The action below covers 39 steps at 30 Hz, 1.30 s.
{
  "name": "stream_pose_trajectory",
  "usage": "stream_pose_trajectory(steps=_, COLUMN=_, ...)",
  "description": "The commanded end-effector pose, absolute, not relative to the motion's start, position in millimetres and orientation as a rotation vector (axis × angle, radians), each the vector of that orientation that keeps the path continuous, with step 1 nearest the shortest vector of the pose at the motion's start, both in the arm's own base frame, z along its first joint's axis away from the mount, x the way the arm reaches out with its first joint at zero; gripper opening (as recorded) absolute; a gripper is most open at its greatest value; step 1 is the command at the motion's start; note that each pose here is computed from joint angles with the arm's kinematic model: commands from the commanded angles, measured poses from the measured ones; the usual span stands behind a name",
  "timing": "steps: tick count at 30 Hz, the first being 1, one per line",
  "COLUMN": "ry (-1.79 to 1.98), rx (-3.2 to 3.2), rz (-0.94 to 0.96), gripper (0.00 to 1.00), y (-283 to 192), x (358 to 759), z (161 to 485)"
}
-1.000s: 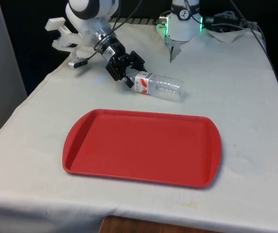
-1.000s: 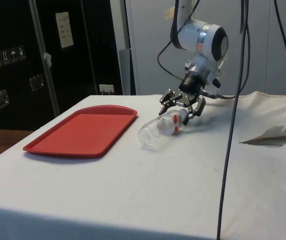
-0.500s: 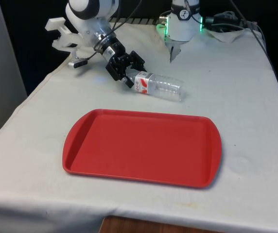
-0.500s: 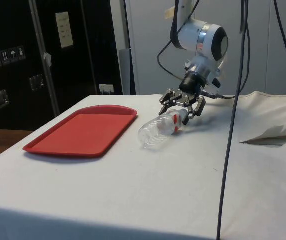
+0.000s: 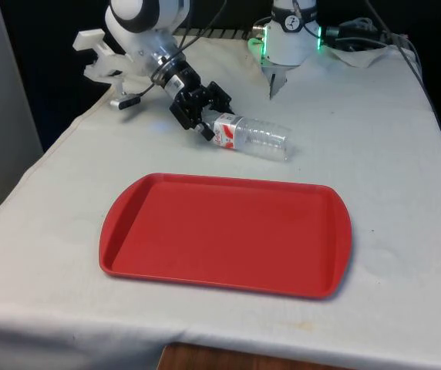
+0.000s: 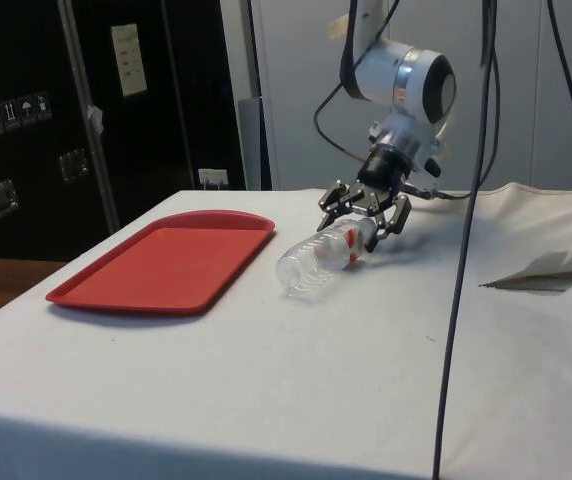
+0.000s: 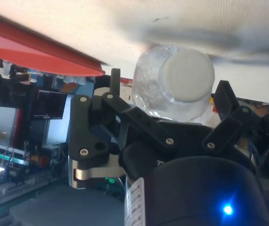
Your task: Place the bottle upright on the tray.
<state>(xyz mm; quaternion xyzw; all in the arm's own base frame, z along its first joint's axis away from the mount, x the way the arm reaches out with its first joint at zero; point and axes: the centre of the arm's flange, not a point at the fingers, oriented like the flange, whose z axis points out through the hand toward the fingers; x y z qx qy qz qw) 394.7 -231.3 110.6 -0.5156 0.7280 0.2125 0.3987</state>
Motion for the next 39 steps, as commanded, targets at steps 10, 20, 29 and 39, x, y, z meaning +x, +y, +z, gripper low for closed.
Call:
stream_pose_trajectory(steps=10, ry=1.841, rx=-1.297, rz=0.537, gripper=1.00, y=-224.5, x=401.5, z=107.5)
stream_pose_trajectory(steps=20, ry=1.837, rx=-1.300, rz=0.540, gripper=1.00, y=-224.3, x=401.3, z=108.1)
stream_pose_trajectory(steps=29, ry=1.835, rx=-1.301, rz=0.542, gripper=0.86, y=-224.4, x=400.9, z=107.8)
stream_pose_trajectory(steps=39, ry=1.827, rx=-1.298, rz=0.545, gripper=0.19, y=-224.1, x=400.9, z=109.2)
